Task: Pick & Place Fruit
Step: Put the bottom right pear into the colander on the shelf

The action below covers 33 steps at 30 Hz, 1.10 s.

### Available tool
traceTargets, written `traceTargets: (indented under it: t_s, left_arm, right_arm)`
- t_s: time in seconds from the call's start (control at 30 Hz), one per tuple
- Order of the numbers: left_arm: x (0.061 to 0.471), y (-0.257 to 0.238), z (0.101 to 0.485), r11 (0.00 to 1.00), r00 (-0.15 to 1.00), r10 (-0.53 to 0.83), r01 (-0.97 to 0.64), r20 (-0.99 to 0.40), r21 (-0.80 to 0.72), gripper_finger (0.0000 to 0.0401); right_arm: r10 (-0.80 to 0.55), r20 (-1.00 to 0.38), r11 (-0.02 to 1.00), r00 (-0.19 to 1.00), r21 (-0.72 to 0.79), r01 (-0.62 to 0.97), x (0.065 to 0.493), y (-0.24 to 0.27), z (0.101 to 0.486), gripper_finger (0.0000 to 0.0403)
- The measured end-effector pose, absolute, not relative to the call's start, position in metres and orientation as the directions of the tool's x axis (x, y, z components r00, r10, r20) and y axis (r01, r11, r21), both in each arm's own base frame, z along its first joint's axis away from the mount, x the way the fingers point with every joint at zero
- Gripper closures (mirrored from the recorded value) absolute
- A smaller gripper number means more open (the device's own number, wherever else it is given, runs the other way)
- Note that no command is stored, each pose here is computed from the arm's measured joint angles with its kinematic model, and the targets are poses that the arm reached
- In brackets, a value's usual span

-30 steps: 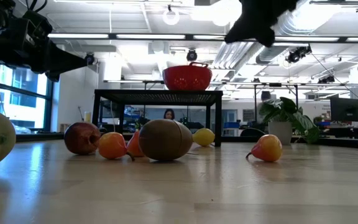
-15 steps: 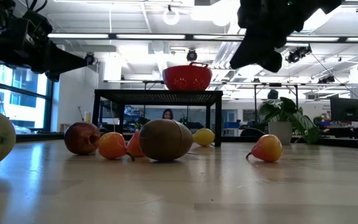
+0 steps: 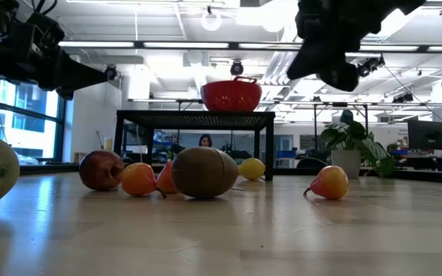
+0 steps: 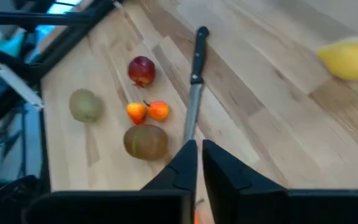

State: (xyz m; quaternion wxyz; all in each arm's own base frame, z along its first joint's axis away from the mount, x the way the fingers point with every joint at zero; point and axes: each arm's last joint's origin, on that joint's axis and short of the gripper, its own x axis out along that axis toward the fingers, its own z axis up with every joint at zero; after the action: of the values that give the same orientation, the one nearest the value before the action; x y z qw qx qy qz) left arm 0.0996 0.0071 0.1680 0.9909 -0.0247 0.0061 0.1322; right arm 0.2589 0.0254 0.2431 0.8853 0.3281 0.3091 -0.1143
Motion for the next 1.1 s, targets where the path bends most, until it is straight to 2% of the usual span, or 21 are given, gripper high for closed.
traceTargets:
  t_s: [0.3, 0.5, 0.63, 0.83, 1.0, 1.1]
  left_arm:
    - [0.1, 0.007, 0.168, 0.964, 0.965, 0.262, -0.262, -0.019, -0.044, 0.0401]
    - [0.1, 0.007, 0.168, 0.964, 0.965, 0.262, -0.263, -0.019, -0.044, 0.0401]
    - [0.1, 0.007, 0.168, 0.964, 0.965, 0.262, -0.262, -0.019, -0.045, 0.0401]
    - [0.1, 0.007, 0.168, 0.965, 0.965, 0.262, -0.262, -0.018, -0.025, 0.0401]
    - [0.1, 0.007, 0.168, 0.965, 0.965, 0.262, -0.262, -0.018, 0.017, 0.0401]
    - [0.1, 0.007, 0.168, 0.965, 0.965, 0.262, -0.261, -0.018, 0.034, 0.0401]
  right_arm:
    - [-0.048, -0.615, 0.718, 0.787, 0.527, 0.455, 0.255, 0.046, 0.244, 0.04]
    - [-0.048, -0.591, 0.729, 0.805, 0.53, 0.433, 0.266, 0.052, 0.264, 0.04]
    - [-0.079, -0.695, 0.755, 0.714, 0.426, 0.498, 0.281, 0.057, 0.269, 0.04]
    - [-0.083, -0.891, 0.766, 0.447, 0.23, 0.6, 0.299, 0.062, 0.251, 0.04]
    - [0.088, -0.922, 0.765, 0.378, 0.305, 0.567, 0.315, 0.069, 0.231, 0.04]
    - [0.143, -0.921, 0.776, 0.363, 0.332, 0.537, 0.323, 0.072, 0.22, 0.04]
